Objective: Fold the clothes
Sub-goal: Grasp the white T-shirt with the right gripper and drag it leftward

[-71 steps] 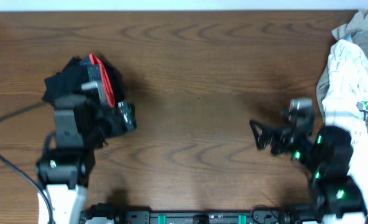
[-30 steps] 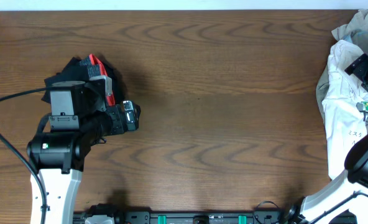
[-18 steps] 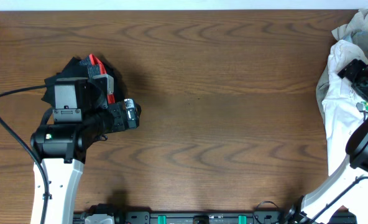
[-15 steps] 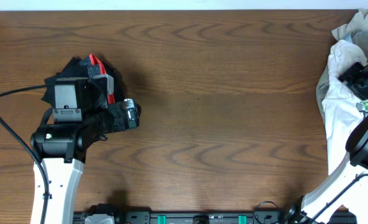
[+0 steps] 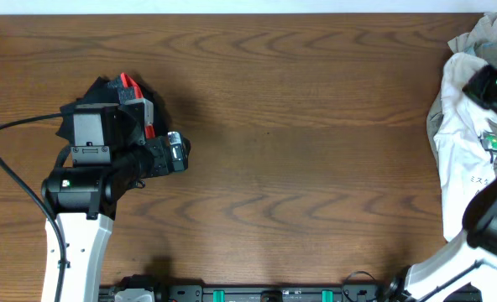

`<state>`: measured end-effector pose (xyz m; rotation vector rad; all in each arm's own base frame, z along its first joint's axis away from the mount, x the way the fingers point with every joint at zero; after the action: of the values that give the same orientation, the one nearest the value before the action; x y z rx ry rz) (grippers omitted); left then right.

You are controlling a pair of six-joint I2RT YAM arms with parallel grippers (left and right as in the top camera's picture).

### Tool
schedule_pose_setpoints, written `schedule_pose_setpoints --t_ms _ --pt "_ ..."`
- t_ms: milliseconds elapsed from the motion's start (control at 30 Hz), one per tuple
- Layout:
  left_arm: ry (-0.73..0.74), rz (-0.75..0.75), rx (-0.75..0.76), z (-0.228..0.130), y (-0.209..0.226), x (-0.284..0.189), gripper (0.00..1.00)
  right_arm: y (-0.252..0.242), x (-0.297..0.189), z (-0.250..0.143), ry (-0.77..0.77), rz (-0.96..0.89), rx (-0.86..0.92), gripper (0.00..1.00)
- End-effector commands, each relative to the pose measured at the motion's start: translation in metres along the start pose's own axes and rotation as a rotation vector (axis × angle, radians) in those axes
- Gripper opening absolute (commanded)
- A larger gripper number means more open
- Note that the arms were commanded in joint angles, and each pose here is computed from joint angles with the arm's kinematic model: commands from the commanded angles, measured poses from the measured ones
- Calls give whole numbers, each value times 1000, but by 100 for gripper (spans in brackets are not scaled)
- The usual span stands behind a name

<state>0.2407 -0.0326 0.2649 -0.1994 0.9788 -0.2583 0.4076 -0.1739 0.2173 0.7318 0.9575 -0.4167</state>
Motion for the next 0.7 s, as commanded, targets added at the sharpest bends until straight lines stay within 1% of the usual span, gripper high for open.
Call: schedule_pose_setpoints --t_ms 0,133,300,367,533,667 --pt "-53 8 27 11 -4 -12 98 71 -55 -25 -2 244 -171 1" --pt "-109 5 45 23 -9 -27 98 122 -69 -69 58 312 -297 1" --pt "-192 4 70 39 -17 -50 98 176 -60 -136 196 365 -454 1" --pt "-212 28 72 41 -17 -57 98 196 -54 -166 255 385 -523 1" --pt "-212 117 62 37 -11 -68 98 237 -40 -248 394 417 -691 1" --pt "-188 169 74 29 -6 -71 98 262 -31 -313 473 456 -820 1"
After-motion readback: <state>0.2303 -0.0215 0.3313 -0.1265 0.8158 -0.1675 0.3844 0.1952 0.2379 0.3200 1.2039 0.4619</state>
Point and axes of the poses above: each gripper's point midway between its finger pads, its own x axis out along the fingers, its own y axis along the line the jaws close on, z = x × y, the point moved 7 cm from there along -x, back along the fingers, and after that the axes turned 8 degrees about x, right-handed, at the moved point
